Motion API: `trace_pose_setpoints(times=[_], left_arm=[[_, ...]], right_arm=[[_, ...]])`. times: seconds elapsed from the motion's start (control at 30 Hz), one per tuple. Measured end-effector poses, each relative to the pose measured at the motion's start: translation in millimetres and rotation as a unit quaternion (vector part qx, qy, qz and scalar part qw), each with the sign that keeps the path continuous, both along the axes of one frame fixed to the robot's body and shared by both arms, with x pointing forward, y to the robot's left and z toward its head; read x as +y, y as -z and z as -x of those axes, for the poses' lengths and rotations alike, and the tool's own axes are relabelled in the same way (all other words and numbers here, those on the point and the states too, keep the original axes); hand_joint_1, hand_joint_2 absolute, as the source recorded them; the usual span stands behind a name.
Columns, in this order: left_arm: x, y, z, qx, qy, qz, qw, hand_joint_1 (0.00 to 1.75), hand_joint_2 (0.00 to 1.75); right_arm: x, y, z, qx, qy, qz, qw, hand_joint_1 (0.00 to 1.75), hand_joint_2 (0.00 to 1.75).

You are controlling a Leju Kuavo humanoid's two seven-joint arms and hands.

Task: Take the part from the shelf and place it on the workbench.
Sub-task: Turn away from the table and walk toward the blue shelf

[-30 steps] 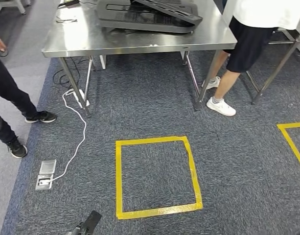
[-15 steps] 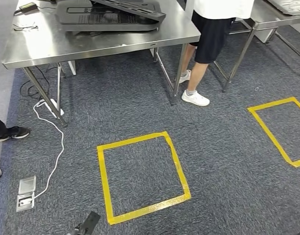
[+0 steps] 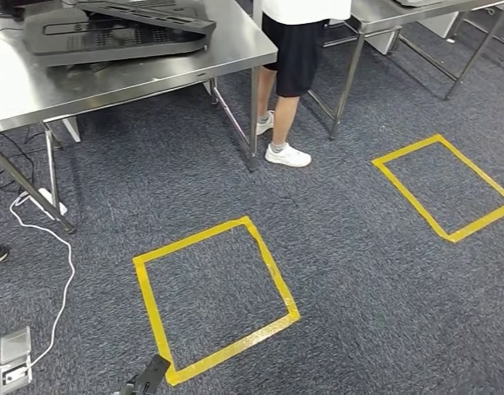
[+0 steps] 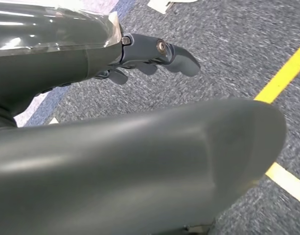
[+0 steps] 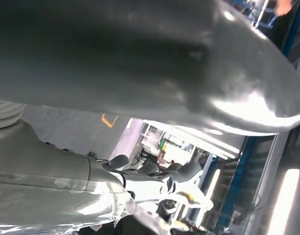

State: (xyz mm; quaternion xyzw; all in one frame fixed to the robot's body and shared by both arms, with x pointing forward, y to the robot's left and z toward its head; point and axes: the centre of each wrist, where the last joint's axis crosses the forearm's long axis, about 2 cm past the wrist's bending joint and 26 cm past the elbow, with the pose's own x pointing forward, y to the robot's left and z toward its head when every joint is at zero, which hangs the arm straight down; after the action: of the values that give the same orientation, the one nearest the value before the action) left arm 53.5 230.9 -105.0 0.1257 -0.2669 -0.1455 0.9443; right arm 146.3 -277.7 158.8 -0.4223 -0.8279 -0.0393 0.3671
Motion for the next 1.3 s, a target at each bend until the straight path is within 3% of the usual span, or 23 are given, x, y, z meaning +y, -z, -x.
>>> trace_pose_setpoints(times=[0.6, 1.3], left_arm=[[-1.4, 0.1, 2.0, 0.005, -0.003, -0.001, 1.0, 0.0, 0.0], [-5.5, -0.1, 4.9, 0.005, -0.003, 0.001, 1.0, 0.0, 0.0]], right_arm=[[0.4, 1.5, 3.4, -0.001, 0.007, -0.008, 1.0, 0.0, 0.0], [-9.4, 14.6, 12.2, 0.003, 0.057, -0.042, 0.998, 0.0, 0.0]])
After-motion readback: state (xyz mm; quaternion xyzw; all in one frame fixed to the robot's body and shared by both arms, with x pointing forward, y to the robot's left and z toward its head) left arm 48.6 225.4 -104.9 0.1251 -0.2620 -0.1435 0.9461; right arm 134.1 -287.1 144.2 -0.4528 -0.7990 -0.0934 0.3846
